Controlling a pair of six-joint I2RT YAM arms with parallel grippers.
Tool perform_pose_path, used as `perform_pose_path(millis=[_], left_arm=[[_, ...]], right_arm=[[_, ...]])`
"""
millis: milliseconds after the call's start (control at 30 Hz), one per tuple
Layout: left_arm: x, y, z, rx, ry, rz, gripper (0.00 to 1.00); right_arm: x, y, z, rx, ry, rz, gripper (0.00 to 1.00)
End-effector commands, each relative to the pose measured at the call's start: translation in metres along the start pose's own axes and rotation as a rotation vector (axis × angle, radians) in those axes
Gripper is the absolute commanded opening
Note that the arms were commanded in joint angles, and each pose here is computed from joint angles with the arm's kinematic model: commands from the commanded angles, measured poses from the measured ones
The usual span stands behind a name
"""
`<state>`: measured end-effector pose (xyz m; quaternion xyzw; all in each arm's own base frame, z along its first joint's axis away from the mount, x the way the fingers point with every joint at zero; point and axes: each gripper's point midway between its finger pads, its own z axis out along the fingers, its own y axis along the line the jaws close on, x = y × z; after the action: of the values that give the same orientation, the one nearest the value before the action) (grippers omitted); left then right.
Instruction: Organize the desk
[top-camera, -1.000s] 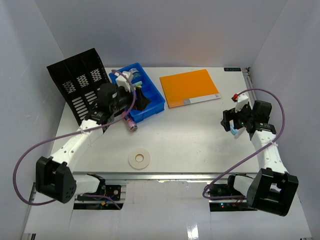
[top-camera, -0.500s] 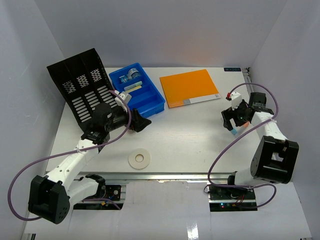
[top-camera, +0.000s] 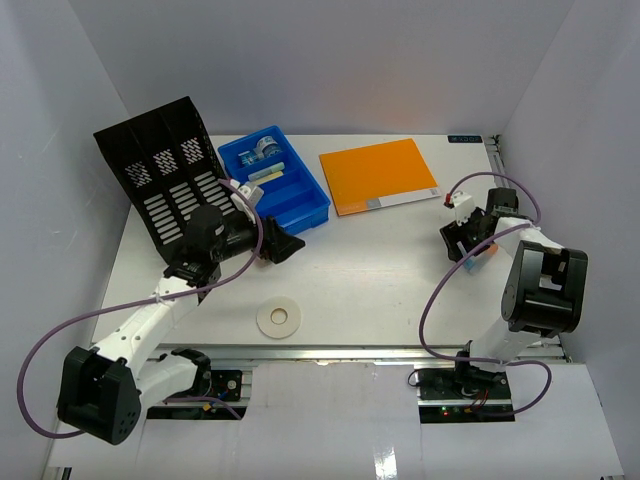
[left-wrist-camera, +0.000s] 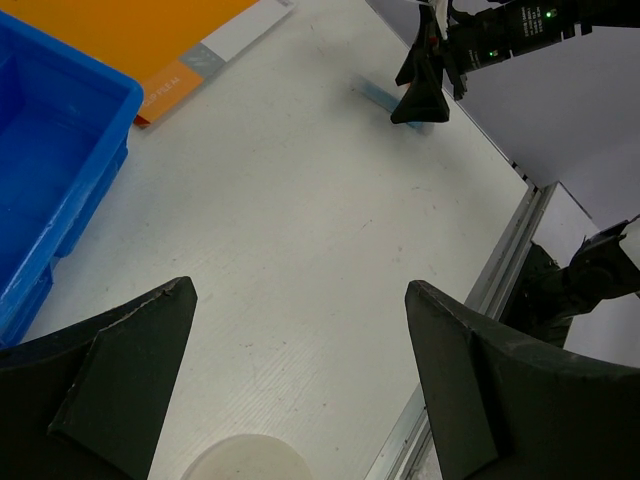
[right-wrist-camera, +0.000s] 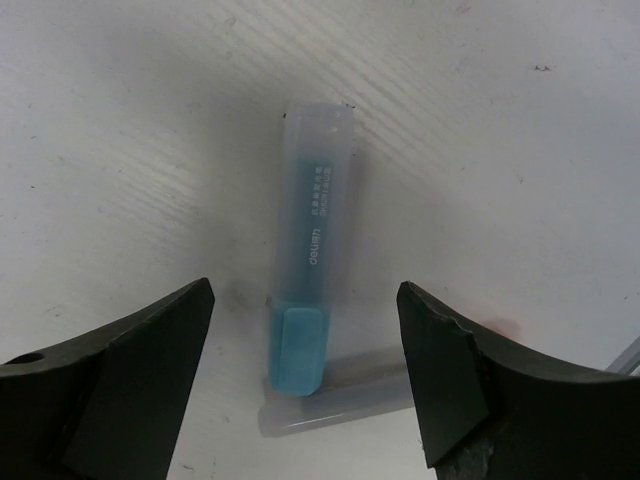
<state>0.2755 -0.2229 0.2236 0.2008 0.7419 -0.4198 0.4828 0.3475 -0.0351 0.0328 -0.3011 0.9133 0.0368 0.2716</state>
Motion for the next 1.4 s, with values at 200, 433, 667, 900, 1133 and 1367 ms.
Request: perform_pose_path(millis=[200, 433, 667, 900, 1133, 1367], left_arm=[[0.005, -0.02, 0.006, 0.14, -0.023, -0.112, 0.96], [0.002, -0.023, 0.009, 0.155, -0.049, -0.278, 0.95], [-0.008, -0.027, 0.012, 0.123, -0.119, -0.42, 0.92], [-0.009, -0.043, 0.04, 0.096, -0.125, -0.484, 0.91], [-0.004, -0.052, 0.082, 0.068, -0.122, -0.526, 0.9], [0.007, -0.058, 0.124, 0.047, -0.1, -0.558, 0.9]], right_arm=[[0.008, 0.0, 0.022, -0.01, 0.017, -0.038, 0.61], [0.01, 0.008, 0.028, -0.04, 0.016, -0.043, 0.44], [0.014, 0.023, 0.033, -0.101, 0.015, -0.035, 0.24], [-0.009, 0.05, 0.016, -0.229, -0.081, -0.022, 0.15], [-0.057, 0.089, -0.029, -0.384, -0.237, -0.024, 0.13], [-0.096, 0.15, -0.071, -0.574, -0.375, -0.035, 0.13]])
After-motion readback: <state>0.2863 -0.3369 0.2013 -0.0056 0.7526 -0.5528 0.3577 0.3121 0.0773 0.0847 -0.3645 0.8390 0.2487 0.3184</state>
